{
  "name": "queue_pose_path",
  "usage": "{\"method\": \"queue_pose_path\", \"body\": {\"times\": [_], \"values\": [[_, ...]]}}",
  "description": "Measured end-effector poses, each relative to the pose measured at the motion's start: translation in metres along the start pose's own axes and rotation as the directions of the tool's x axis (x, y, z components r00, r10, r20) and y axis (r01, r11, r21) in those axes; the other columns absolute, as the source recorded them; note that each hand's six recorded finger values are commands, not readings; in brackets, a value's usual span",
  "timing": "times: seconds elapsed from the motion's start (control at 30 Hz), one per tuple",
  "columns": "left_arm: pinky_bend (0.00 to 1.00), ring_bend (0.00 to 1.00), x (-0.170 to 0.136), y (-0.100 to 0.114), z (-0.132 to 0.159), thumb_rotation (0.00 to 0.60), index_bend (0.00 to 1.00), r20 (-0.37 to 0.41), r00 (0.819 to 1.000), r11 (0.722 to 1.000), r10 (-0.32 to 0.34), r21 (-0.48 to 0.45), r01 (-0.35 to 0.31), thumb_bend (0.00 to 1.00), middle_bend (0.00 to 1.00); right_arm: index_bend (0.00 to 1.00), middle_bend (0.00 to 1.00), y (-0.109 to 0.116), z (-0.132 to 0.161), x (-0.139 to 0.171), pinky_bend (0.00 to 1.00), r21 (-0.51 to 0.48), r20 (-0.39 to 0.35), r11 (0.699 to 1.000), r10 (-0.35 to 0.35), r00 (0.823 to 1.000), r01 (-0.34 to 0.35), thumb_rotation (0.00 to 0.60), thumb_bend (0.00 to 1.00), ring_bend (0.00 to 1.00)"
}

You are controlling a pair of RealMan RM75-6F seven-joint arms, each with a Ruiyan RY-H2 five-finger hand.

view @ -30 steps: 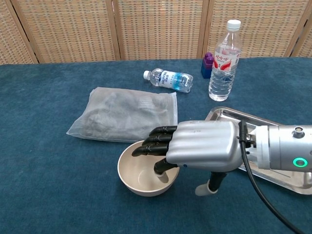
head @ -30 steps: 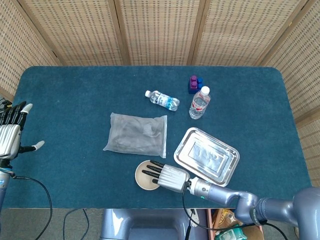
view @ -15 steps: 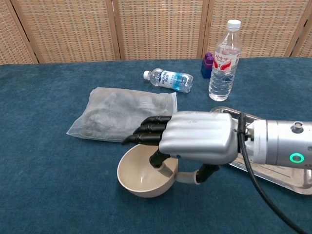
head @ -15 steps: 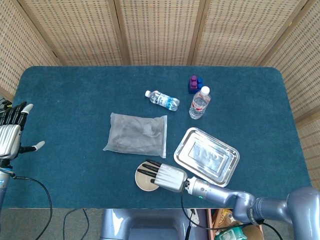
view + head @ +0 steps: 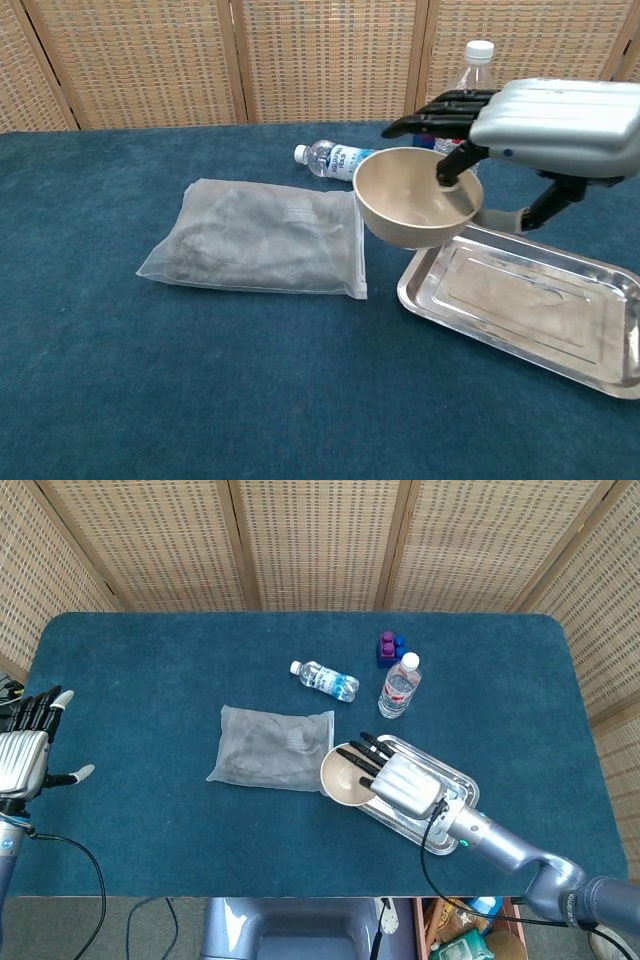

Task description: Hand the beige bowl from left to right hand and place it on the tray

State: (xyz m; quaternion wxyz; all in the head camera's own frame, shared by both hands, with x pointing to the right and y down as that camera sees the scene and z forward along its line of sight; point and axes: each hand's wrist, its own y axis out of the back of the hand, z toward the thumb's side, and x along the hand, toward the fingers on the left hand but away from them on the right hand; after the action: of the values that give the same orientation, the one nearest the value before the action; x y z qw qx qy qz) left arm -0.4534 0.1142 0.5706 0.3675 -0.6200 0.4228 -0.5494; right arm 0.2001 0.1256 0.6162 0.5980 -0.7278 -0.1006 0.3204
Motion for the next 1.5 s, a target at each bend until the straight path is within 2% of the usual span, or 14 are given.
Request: {"method": "queue_pose_path", "body": {"times": [0.13, 0.3, 0.53, 0.7, 0.73, 0.77, 0.83, 0.87, 0.93, 1.0, 1.1, 1.3, 1.4, 1.5], "values": [[0.00, 0.00, -0.001, -0.001, 0.002, 0.600, 0.00, 0.005, 1.000, 1.000, -0.003, 0.003, 0.003, 0.00, 0.00, 0.58, 0.00, -0.019, -0.028, 0.021, 0.00, 0.012, 0.072, 0.999, 0.050, 0.996, -0.051, 0.600, 0.44, 0.00], [0.00, 0.00, -0.002, -0.003, 0.005, 0.600, 0.00, 0.012, 1.000, 1.000, -0.006, 0.008, 0.005, 0.00, 0.00, 0.58, 0.00, -0.044, -0.049, 0.043, 0.00, 0.012, 0.129, 0.994, 0.103, 0.986, -0.105, 0.600, 0.44, 0.00], [0.00, 0.00, -0.003, -0.005, 0.008, 0.600, 0.00, 0.017, 1.000, 1.000, -0.008, 0.011, 0.008, 0.00, 0.00, 0.58, 0.00, -0.073, -0.053, 0.059, 0.00, -0.001, 0.151, 0.989, 0.147, 0.977, -0.149, 0.600, 0.44, 0.00], [0.00, 0.00, -0.004, -0.006, 0.009, 0.600, 0.00, 0.021, 1.000, 1.000, -0.013, 0.011, 0.012, 0.00, 0.00, 0.58, 0.00, -0.084, -0.050, 0.069, 0.00, 0.002, 0.145, 0.987, 0.160, 0.976, -0.162, 0.600, 0.44, 0.00], [0.00, 0.00, -0.004, -0.006, 0.009, 0.600, 0.00, 0.023, 1.000, 1.000, -0.016, 0.010, 0.015, 0.00, 0.00, 0.58, 0.00, -0.086, -0.048, 0.071, 0.00, 0.002, 0.142, 0.986, 0.165, 0.976, -0.167, 0.600, 0.43, 0.00], [0.00, 0.00, -0.004, -0.007, 0.009, 0.600, 0.00, 0.025, 1.000, 1.000, -0.018, 0.010, 0.018, 0.00, 0.00, 0.54, 0.00, -0.087, -0.047, 0.072, 0.00, 0.002, 0.139, 0.985, 0.168, 0.976, -0.170, 0.600, 0.38, 0.00], [0.00, 0.00, -0.004, -0.007, 0.009, 0.600, 0.00, 0.026, 0.999, 1.000, -0.020, 0.008, 0.020, 0.00, 0.00, 0.42, 0.00, -0.088, -0.046, 0.073, 0.00, 0.007, 0.137, 0.985, 0.170, 0.976, -0.173, 0.600, 0.23, 0.00], [0.00, 0.00, -0.004, -0.007, 0.009, 0.600, 0.00, 0.027, 0.999, 1.000, -0.021, 0.008, 0.020, 0.00, 0.00, 0.33, 0.00, -0.088, -0.045, 0.074, 0.00, 0.010, 0.137, 0.985, 0.171, 0.976, -0.174, 0.600, 0.13, 0.00], [0.00, 0.00, -0.004, -0.007, 0.010, 0.600, 0.00, 0.029, 0.999, 1.000, -0.022, 0.006, 0.022, 0.00, 0.00, 0.20, 0.00, -0.088, -0.044, 0.075, 0.00, 0.017, 0.138, 0.985, 0.168, 0.976, -0.172, 0.600, 0.03, 0.00], [0.00, 0.00, -0.004, -0.007, 0.010, 0.600, 0.00, 0.030, 0.999, 1.000, -0.023, 0.005, 0.023, 0.00, 0.00, 0.16, 0.00, -0.086, -0.042, 0.076, 0.00, 0.020, 0.141, 0.986, 0.163, 0.976, -0.168, 0.600, 0.02, 0.00], [0.00, 0.00, -0.005, -0.007, 0.011, 0.600, 0.00, 0.033, 0.999, 1.000, -0.024, 0.004, 0.024, 0.00, 0.00, 0.15, 0.00, -0.082, -0.040, 0.078, 0.00, 0.029, 0.150, 0.988, 0.147, 0.978, -0.153, 0.600, 0.02, 0.00], [0.00, 0.00, -0.007, -0.006, 0.010, 0.600, 0.00, 0.035, 0.999, 1.000, -0.020, -0.006, 0.020, 0.00, 0.00, 0.11, 0.00, -0.058, -0.043, 0.091, 0.00, 0.067, 0.188, 0.994, 0.069, 0.980, -0.083, 0.600, 0.01, 0.00], [0.00, 0.00, -0.011, -0.005, 0.009, 0.600, 0.00, 0.036, 0.999, 1.000, -0.015, -0.011, 0.015, 0.00, 0.00, 0.07, 0.00, -0.045, -0.045, 0.105, 0.00, 0.051, 0.238, 0.998, 0.033, 0.971, -0.046, 0.600, 0.00, 0.00], [0.00, 0.00, -0.021, -0.006, 0.006, 0.600, 0.00, 0.034, 0.999, 1.000, -0.019, -0.014, 0.019, 0.00, 0.00, 0.02, 0.00, -0.036, -0.050, 0.128, 0.00, 0.006, 0.334, 1.000, 0.007, 0.942, -0.009, 0.600, 0.00, 0.00]]}}
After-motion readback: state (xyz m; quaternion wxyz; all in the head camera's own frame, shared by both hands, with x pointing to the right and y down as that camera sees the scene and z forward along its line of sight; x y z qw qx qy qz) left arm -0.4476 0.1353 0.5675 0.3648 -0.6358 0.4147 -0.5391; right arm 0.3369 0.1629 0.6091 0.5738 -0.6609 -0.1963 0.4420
